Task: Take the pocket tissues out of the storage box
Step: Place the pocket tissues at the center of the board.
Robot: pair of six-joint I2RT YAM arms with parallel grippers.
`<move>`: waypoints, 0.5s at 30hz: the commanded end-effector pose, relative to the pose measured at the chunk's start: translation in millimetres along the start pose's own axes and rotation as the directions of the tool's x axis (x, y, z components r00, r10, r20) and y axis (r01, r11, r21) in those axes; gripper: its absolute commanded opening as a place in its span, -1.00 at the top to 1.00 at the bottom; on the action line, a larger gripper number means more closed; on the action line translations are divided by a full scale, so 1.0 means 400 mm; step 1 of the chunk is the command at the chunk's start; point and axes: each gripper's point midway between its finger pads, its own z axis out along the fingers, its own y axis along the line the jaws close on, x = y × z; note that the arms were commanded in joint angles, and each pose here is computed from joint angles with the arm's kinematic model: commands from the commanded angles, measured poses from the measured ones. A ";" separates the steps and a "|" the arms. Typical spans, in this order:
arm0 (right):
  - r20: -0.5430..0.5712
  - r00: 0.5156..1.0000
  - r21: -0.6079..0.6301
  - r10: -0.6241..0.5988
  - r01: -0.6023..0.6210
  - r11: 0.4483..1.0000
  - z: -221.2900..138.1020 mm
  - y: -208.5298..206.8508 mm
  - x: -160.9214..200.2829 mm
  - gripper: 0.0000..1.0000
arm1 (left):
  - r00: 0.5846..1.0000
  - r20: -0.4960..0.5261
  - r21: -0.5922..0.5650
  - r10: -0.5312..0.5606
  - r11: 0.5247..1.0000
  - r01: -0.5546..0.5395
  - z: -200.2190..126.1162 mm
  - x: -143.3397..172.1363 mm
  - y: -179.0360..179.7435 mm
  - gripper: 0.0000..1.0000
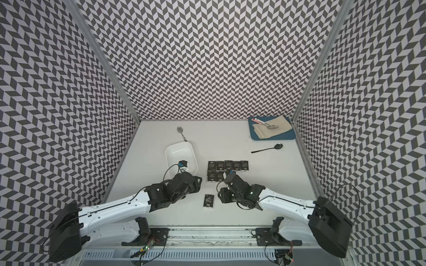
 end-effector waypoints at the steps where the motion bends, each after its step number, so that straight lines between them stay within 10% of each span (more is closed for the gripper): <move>1: 0.036 0.998 -0.072 0.042 -0.039 0.997 0.023 0.061 -0.012 0.14 | 1.000 0.017 -0.066 0.021 0.998 -0.020 -0.013 -0.029 0.071 0.19; 15: -0.024 0.999 -0.073 0.033 -0.034 0.997 0.086 0.083 0.037 0.13 | 1.000 0.019 -0.093 -0.017 0.996 0.019 -0.014 -0.041 0.134 0.18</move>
